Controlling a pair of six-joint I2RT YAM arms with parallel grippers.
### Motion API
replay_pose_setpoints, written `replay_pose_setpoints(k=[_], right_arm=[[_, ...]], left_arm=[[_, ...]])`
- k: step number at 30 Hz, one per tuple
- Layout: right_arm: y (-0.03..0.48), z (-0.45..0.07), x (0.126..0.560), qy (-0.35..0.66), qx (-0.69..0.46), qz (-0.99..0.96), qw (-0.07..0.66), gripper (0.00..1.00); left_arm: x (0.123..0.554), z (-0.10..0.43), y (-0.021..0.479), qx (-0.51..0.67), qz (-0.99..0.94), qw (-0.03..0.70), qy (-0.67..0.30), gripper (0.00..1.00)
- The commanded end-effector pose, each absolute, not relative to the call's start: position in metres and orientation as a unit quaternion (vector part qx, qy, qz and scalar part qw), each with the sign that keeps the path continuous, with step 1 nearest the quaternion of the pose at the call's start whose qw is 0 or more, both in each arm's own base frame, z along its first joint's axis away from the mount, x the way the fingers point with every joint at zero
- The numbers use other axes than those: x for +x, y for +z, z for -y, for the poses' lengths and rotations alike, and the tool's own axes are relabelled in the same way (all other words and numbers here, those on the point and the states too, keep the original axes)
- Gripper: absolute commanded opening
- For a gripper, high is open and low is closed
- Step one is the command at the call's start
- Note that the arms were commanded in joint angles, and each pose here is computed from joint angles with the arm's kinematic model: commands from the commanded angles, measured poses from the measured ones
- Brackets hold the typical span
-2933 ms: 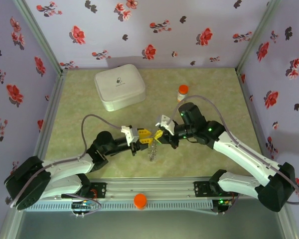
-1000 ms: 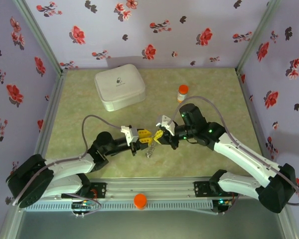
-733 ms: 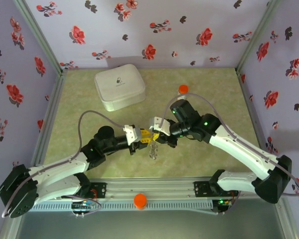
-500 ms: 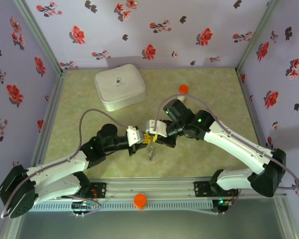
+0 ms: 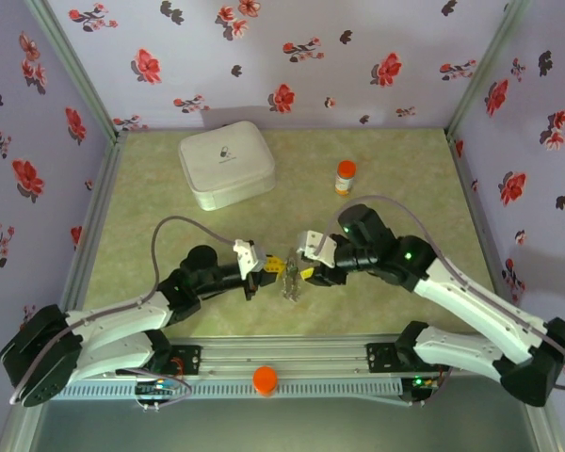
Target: Put the keys on the keyring
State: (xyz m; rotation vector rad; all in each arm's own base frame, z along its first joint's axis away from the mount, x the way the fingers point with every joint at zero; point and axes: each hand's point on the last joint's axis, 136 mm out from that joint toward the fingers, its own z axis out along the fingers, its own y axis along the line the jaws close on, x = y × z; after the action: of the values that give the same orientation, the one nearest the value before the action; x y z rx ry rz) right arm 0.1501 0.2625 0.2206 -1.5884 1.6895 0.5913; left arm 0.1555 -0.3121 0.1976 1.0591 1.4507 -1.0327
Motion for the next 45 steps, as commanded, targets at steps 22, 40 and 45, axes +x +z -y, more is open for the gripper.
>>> replay_pose_setpoints(k=[22, 40, 45], right_arm=[[0.215, -0.286, 0.160, 0.200, -0.606, -0.645, 0.419, 0.21], [0.200, -0.288, 0.141, 0.237, -0.645, -0.642, 0.341, 0.00], [0.211, -0.271, 0.149, 0.244, -0.616, -0.657, 0.359, 0.32]], left_arm=[[0.160, 0.311, 0.244, 0.368, -0.559, 0.561, -0.487, 0.00], [0.143, 0.320, 0.243, 0.450, -0.478, 0.594, -0.465, 0.00], [0.142, 0.322, 0.237, 0.459, -0.478, 0.589, -0.462, 0.00]])
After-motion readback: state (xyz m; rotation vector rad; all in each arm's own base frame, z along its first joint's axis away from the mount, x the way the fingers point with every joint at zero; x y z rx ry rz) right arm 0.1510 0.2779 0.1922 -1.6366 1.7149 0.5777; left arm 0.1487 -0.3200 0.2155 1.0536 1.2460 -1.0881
